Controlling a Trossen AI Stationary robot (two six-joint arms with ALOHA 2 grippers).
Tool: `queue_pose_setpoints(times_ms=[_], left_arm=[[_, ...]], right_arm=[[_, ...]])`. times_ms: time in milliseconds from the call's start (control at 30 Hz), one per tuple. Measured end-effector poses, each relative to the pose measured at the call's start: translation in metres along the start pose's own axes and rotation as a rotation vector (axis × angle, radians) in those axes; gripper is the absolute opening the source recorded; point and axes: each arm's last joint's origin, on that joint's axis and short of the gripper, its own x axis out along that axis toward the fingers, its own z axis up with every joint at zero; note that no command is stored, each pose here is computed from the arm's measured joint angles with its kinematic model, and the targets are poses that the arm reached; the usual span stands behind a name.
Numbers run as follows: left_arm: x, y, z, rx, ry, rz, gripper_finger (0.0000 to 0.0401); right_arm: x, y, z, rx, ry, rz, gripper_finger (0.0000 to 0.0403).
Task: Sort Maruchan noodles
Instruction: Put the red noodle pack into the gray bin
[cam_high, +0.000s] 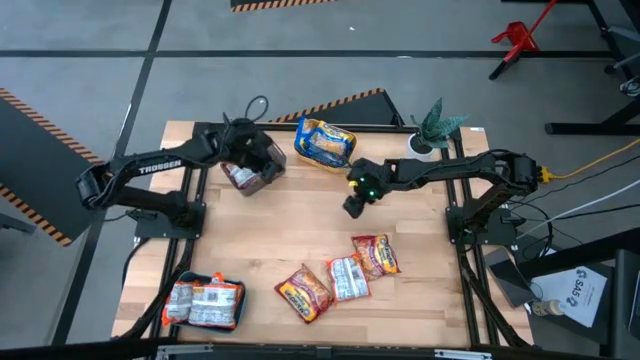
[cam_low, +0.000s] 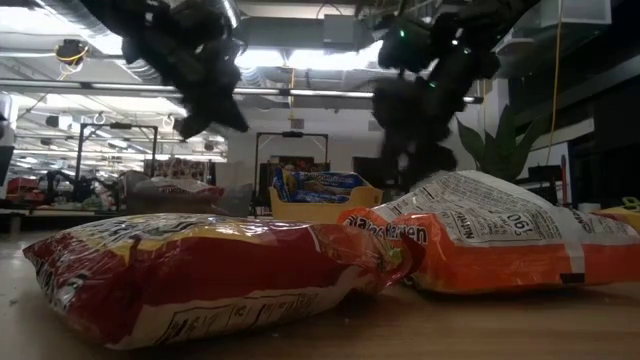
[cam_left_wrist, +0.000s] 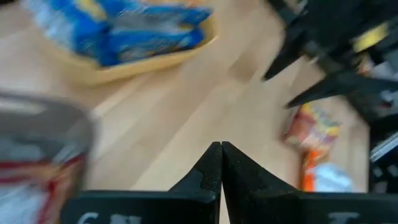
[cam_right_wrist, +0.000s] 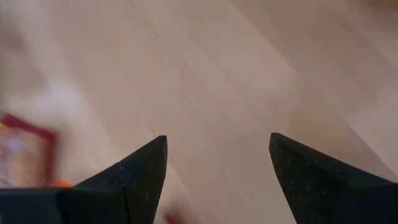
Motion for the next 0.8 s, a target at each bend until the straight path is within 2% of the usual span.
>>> queue_pose_setpoints(times_ms=[167, 333, 533, 667, 800], left_arm=[[0.008, -0.037, -0.004, 0.022, -0.079, -0.092, 0.0], [0.011, -0.064, -0.014, 0.013, -0.094, -0.173, 0.0021], [0.008, -0.09, -0.014, 0.041, -0.189, -0.324, 0.0074], [0.008, -0.1, -0.017, 0.044, -0.227, -0.341, 0.0106], [0.013, -0.101, -0.021, 0.036, -0.207, -0.323, 0.0124]], right_arm=[[-0.002, -0.002, -0.027, 0.0, 0.216, -0.119, 0.0269], [-0.012, 0.018, -0.059, -0.021, 0.365, -0.164, 0.0269], [-0.031, 0.039, -0.092, 0.028, 0.405, -0.28, 0.0269], [-0.038, 0.05, -0.117, 0.106, 0.43, -0.381, 0.0269], [-0.034, 0.069, -0.128, 0.134, 0.321, -0.32, 0.0269]])
